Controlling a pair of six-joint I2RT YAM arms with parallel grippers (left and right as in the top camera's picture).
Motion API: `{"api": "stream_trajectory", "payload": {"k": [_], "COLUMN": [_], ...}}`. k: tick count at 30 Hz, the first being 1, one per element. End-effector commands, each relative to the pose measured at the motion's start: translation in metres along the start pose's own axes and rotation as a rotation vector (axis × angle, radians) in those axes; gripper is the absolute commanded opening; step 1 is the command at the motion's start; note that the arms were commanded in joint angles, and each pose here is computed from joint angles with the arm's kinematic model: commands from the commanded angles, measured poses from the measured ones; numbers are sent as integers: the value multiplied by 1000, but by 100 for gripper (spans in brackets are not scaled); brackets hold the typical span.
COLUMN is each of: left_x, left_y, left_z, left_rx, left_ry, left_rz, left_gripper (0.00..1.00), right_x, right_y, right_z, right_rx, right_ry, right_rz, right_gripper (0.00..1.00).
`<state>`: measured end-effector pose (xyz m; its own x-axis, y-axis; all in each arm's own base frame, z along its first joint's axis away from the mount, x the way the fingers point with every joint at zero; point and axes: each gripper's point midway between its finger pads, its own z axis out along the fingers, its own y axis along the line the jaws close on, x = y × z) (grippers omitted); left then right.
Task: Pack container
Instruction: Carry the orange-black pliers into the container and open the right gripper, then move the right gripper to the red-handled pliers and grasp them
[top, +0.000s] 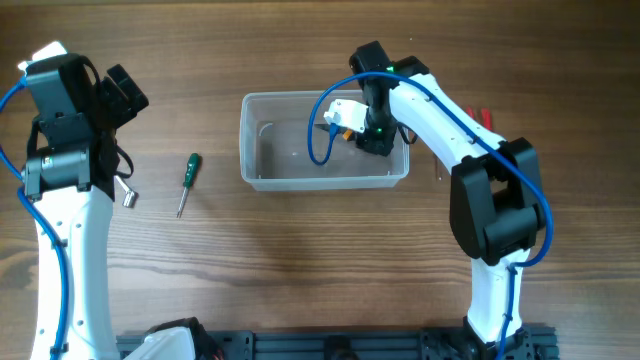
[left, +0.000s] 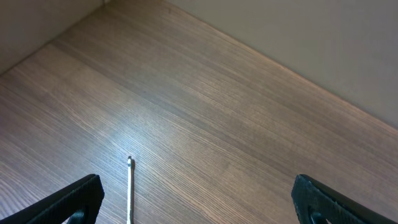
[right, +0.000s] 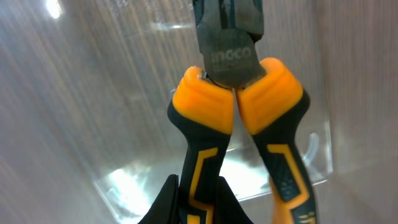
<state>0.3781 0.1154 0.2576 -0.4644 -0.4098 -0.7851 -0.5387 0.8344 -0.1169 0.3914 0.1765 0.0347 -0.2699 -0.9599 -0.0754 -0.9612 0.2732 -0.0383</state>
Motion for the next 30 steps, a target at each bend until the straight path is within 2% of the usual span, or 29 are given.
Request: {"api": "stream_trajectory", "payload": {"k": [1,6,7,9,10,11,12,15,18,21,26,28,30], "left_x": [-10,-10,-10,-10,-10,-10,-10,-10,-10,-10,-10,-10,-10], "left_y": [2,2,2,2,2,2,2,2,2,2,2,2,2], "left_z": [-3,-3,-3,-3,-3,-3,-3,-3,-3,-3,-3,-3,-3], "left_rx": [-7,-7,-7,-7,-7,-7,-7,-7,-7,-7,-7,-7,-7], "left_ry": [-25,-25,-25,-25,-25,-25,-25,-25,-25,-25,-25,-25,-25], "left_rz": [8,7,7,7,7,7,7,7,7,7,7,7,7], "left_gripper": [100,100,100,100,100,100,100,100,100,100,100,100,100], "right_x": [-4,-6,-4,0,0,-1,-3,-18,-24,-11,51,91,126], "right_y": [-9,-12,-15,-24,-31,-35,-39,-53,-58,-58,-77,-87,-94], "right_z": [3,3,2,-5,-12,-20,-29,-76,-129,-184,-245,-243,-222], "right_rx": [40,53,69,131,178,207,231,316,389,457,528,497,421], "right_ry": [-7,-14,2,49,65,64,49,-59,-169,-271,-410,-416,-398], "right_rz": [-65,-69,-57,0,45,75,103,230,348,469,850,1051,1212], "right_gripper": [4,4,7,20,42,57,67,73,69,70,75,75,75]}}
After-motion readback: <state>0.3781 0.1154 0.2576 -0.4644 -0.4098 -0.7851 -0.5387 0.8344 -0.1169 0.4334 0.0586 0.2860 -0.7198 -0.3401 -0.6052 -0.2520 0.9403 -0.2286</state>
